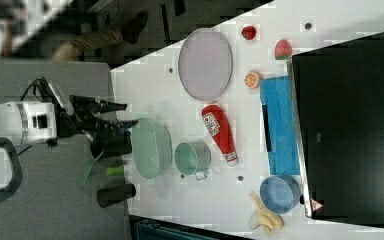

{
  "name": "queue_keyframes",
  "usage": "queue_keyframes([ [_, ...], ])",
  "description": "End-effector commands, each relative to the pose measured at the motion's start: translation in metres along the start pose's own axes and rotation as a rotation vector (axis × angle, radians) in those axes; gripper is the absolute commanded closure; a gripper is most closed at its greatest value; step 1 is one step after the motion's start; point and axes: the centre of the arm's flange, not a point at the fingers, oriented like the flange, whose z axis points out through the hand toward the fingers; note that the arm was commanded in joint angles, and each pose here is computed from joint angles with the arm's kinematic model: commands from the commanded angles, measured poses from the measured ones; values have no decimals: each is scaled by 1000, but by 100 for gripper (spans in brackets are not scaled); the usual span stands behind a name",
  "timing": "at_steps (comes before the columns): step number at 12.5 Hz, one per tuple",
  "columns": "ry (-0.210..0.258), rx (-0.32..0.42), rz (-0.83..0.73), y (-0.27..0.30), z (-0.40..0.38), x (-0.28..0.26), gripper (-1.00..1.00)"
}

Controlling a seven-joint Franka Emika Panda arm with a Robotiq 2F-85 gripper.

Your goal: Pick Ketchup from the table and place in oven.

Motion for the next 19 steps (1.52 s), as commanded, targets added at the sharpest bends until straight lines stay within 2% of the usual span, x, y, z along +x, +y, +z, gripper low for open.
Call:
queue_keyframes([
  [1, 31, 6, 166, 137, -104, -102, -60],
  [3, 30, 5, 166, 137, -104, -102, -99],
  [6, 27, -5, 150, 123, -88, -99, -100],
  [9, 29, -20, 87, 82, -40, -92, -100],
  [15, -35, -83, -322, 13, 103, -77, -100],
  [19, -63, -72, -654, -11, 194, -63, -100],
])
